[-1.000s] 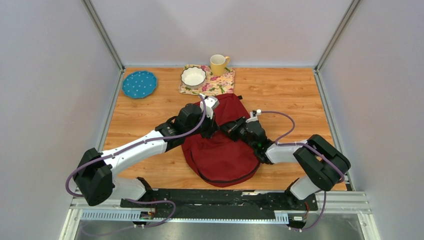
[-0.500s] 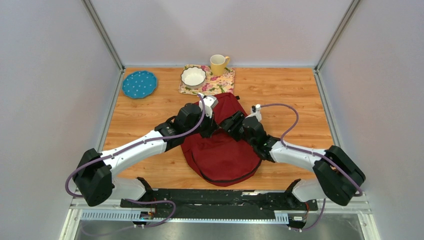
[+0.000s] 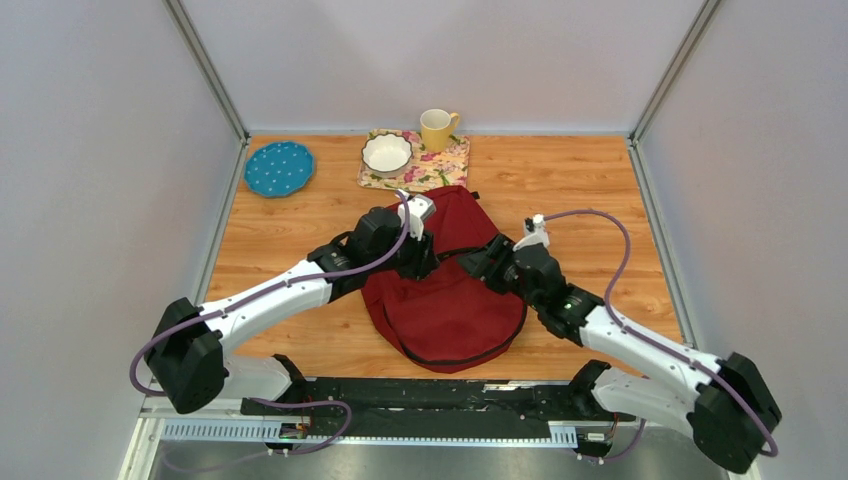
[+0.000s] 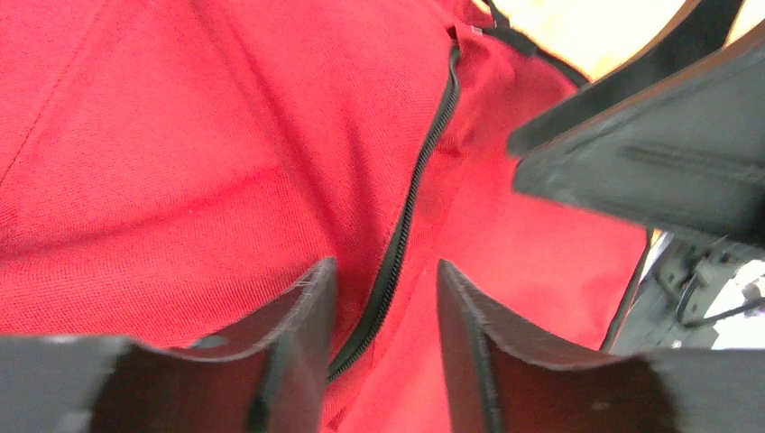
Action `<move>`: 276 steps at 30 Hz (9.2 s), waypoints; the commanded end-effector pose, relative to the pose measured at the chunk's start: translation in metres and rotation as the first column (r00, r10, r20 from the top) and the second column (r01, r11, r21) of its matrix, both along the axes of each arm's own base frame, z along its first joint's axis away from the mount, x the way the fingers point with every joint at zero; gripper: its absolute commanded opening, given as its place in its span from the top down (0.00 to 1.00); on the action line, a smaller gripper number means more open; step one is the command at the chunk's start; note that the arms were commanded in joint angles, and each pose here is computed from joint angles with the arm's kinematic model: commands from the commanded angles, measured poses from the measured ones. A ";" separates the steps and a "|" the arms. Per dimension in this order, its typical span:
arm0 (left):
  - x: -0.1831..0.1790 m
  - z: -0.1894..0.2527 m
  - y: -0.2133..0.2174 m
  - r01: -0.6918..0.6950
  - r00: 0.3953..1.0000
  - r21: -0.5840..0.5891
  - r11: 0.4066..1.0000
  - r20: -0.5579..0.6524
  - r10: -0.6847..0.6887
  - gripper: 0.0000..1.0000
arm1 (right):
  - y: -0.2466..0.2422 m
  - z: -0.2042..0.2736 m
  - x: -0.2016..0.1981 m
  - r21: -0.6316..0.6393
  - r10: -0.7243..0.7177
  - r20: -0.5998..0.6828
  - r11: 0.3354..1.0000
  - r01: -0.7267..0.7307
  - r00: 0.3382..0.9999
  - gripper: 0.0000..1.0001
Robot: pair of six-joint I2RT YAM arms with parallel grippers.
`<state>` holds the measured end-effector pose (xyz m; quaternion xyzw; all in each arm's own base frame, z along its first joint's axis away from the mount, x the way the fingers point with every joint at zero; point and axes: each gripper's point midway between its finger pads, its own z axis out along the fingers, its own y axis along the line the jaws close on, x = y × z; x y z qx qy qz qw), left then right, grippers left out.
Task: Pack the student bag
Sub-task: Place the personal item in the student bag, then adjust the student bag at the center of the board.
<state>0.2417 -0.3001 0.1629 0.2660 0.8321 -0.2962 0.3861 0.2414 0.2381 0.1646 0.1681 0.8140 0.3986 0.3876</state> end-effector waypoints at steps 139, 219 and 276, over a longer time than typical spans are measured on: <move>-0.025 0.016 0.122 -0.353 0.925 0.011 0.936 0.157 0.347 0.12 | 0.017 0.068 -0.069 -0.344 0.689 0.221 0.717 -0.606 0.690 0.33; -0.058 -0.032 0.129 -0.416 0.909 -0.121 0.901 -0.058 0.412 0.10 | 0.027 0.085 -0.081 -0.446 0.750 0.272 0.653 -0.612 0.603 0.42; -0.050 -0.041 0.079 -0.119 0.990 -0.242 0.963 -0.107 0.095 0.30 | 0.085 0.051 -0.028 -0.201 0.495 -0.030 0.848 -0.490 0.868 0.64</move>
